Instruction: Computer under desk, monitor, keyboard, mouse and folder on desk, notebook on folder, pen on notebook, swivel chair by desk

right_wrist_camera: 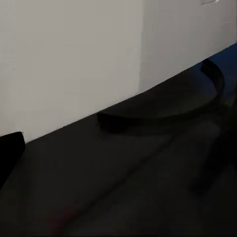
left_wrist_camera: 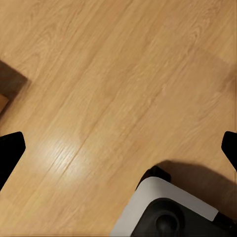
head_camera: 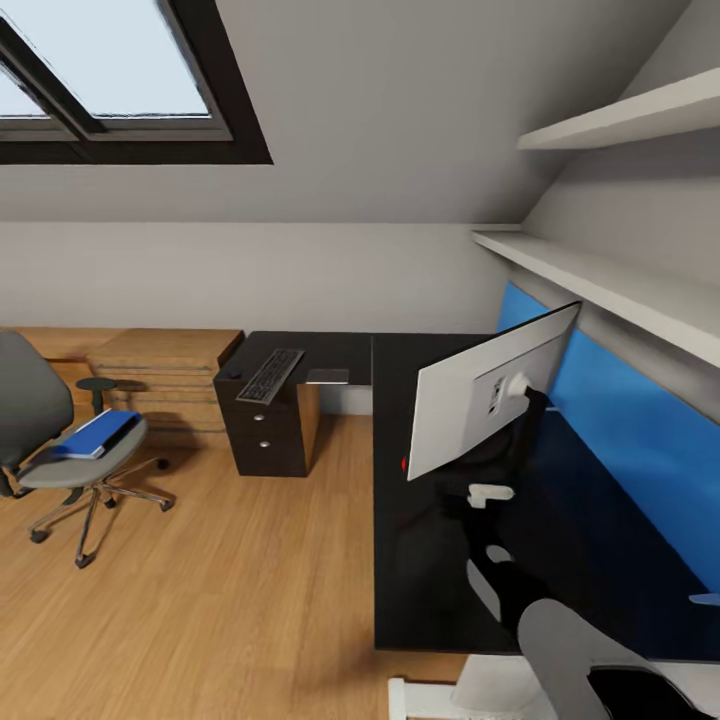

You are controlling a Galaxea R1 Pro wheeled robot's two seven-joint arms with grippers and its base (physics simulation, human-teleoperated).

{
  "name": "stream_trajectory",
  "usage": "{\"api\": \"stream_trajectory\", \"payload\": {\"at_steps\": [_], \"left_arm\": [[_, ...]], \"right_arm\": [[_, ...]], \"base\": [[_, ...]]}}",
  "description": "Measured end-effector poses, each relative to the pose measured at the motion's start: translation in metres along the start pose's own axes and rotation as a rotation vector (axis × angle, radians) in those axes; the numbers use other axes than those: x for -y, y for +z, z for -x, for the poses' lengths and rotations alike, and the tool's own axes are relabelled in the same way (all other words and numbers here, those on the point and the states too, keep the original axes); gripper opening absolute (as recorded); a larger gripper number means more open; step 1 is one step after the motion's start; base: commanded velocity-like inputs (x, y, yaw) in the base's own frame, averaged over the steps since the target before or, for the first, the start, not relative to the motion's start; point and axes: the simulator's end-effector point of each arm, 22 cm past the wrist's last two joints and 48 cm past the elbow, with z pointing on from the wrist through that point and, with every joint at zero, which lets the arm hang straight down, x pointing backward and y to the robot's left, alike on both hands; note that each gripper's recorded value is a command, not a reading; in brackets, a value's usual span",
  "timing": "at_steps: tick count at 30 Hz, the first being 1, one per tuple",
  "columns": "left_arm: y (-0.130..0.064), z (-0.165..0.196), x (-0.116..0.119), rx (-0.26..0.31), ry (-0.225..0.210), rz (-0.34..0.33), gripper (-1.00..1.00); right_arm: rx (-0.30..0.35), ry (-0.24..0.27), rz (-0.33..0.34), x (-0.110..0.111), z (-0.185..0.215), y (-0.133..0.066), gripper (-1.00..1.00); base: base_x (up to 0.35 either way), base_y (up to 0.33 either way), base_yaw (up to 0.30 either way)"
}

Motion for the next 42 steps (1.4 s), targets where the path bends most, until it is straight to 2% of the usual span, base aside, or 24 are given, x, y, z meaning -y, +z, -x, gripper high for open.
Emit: {"api": "stream_trajectory", "payload": {"at_steps": [4, 6, 7, 9, 12, 14, 16, 17, 18, 21, 25, 29, 42], "left_arm": [[-0.001, -0.005, 0.007, -0.007, -0.005, -0.008, 1.0], [-0.002, -0.008, 0.011, -0.01, -0.006, -0.013, 1.0], [-0.002, -0.009, 0.013, -0.012, -0.006, -0.015, 1.0], [-0.002, -0.01, 0.014, -0.013, -0.006, -0.017, 1.0], [-0.004, -0.018, 0.025, -0.025, -0.002, -0.034, 1.0], [-0.01, -0.038, 0.057, -0.05, 0.04, -0.084, 1.0], [-0.015, -0.05, 0.077, -0.058, 0.092, -0.117, 1.0], [-0.016, -0.053, 0.079, -0.058, 0.103, -0.121, 1.0], [-0.017, -0.056, 0.079, -0.05, 0.113, -0.121, 1.0], [-0.018, -0.053, 0.08, -0.016, 0.118, -0.123, 1.0], [-0.018, -0.051, 0.079, -0.007, 0.118, -0.123, 1.0], [-0.018, -0.051, 0.08, -0.005, 0.119, -0.127, 1.0], [-0.018, -0.052, 0.081, -0.006, 0.121, -0.132, 1.0]], "right_arm": [[-0.044, 0.024, 0.004, -0.037, 0.0, -0.002, 1.0], [-0.06, 0.01, -0.023, -0.052, 0.003, -0.004, 1.0], [-0.065, -0.013, -0.052, -0.057, 0.007, -0.005, 1.0], [-0.068, -0.038, -0.086, -0.059, 0.011, -0.007, 1.0], [-0.058, -0.095, -0.179, -0.044, 0.029, -0.006, 1.0], [-0.019, -0.11, -0.274, -0.027, 0.059, -0.007, 1.0], [0.016, -0.126, -0.373, -0.012, 0.078, -0.014, 1.0], [0.034, -0.142, -0.384, -0.013, 0.085, -0.016, 1.0], [0.063, -0.169, -0.378, -0.022, 0.093, -0.018, 1.0], [0.129, -0.206, -0.332, -0.045, 0.102, -0.022, 1.0], [0.12, -0.248, -0.274, -0.064, 0.068, -0.04, 1.0], [0.125, -0.275, -0.242, -0.076, 0.059, -0.047, 1.0], [0.165, -0.247, -0.226, -0.08, 0.062, -0.051, 1.0]], "base": [[-0.004, 0.009, 0.0], [-0.001, 0.003, 0.0], [-0.001, 0.002, 0.0], [-0.001, 0.001, 0.0], [0.0, 0.0, 0.0], [0.0, 0.0, 0.0], [0.0, 0.0, 0.0], [0.0, 0.0, 0.0], [0.0, 0.0, 0.0], [0.0, 0.0, 0.0], [0.001, 0.026, 0.0], [0.111, 0.174, 0.0], [0.257, 0.034, 0.0]]}}
